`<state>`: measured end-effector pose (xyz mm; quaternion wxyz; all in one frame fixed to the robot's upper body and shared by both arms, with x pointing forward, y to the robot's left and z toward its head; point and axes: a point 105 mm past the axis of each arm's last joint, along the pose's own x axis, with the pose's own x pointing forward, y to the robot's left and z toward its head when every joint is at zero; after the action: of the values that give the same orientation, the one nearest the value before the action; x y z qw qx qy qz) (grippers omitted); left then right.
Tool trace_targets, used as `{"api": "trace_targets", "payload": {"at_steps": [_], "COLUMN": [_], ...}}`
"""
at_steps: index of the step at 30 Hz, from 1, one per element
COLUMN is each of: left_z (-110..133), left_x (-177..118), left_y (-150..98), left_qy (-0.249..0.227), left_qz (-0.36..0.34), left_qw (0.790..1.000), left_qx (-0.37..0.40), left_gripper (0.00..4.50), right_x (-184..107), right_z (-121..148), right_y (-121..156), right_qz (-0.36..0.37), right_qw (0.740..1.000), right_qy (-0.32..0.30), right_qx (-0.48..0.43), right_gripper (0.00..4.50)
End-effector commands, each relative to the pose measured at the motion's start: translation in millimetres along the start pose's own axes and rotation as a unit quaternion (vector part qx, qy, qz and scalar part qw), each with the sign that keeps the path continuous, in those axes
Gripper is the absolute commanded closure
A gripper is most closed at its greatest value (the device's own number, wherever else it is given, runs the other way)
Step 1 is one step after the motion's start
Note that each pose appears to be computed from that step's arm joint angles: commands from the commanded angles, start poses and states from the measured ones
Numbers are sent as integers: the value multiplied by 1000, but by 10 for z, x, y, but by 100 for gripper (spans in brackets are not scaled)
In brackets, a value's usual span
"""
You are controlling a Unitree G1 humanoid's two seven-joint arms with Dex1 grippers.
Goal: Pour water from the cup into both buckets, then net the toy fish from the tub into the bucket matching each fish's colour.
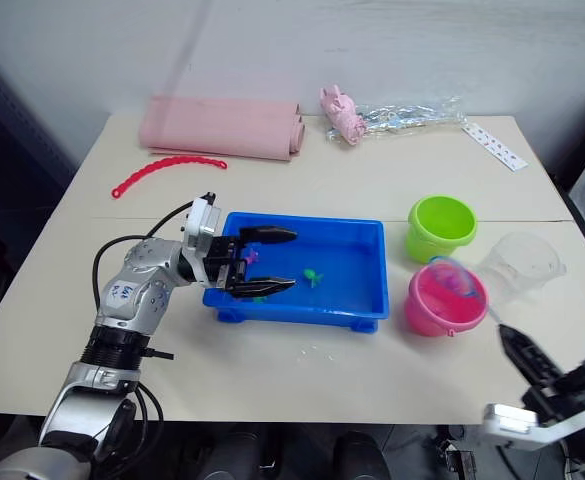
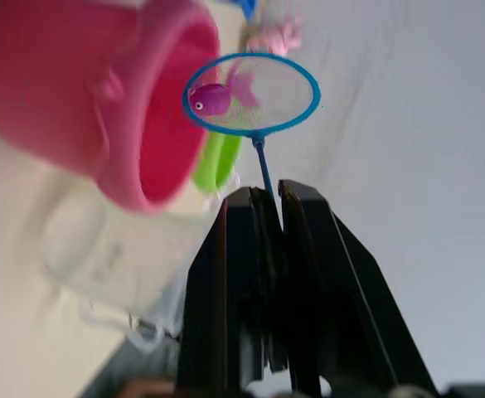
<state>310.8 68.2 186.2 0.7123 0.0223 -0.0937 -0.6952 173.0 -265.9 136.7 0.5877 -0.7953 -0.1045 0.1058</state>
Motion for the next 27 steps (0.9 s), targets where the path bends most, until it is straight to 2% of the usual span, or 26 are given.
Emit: {"api": "trace_targets", "payload": {"at_steps": [1,4,13,16,18,21,23,25,27], "left_z": [183,191,192,199,220,260,250,269,300], "left_x": [-1,-4,-44,-93,-140,-343,-497,-645,-776], "left_y": [71,84,83,80,74,82,88,129,171], "left_qy": [-41,-44,-40,-40,-41,-39,-25,-18,-16], "left_qz": [29,34,40,44,45,59,71,98,125], "left_qw": [999,998,998,998,998,997,997,995,992], "left_qx": [9,10,14,16,17,13,2,1,4], "left_gripper": [3,3,3,3,3,3,3,3,3], "right_x": [-23,-18,-122,-177,-181,-93,8,123,221], "right_z": [-205,-73,-256,-328,-305,-217,-119,-57,-14], "right_y": [-136,-64,-171,-233,-273,-466,-539,-628,-692], "right_qz": [-23,-6,-27,-36,-36,-52,-42,-17,8], "right_qw": [998,1000,997,995,989,961,904,878,867], "right_qy": [46,17,68,81,63,5,-50,-96,-127], "right_qx": [-26,-15,3,49,125,273,422,469,483], "right_gripper": [450,450,450,450,450,450,450,450,450]}}
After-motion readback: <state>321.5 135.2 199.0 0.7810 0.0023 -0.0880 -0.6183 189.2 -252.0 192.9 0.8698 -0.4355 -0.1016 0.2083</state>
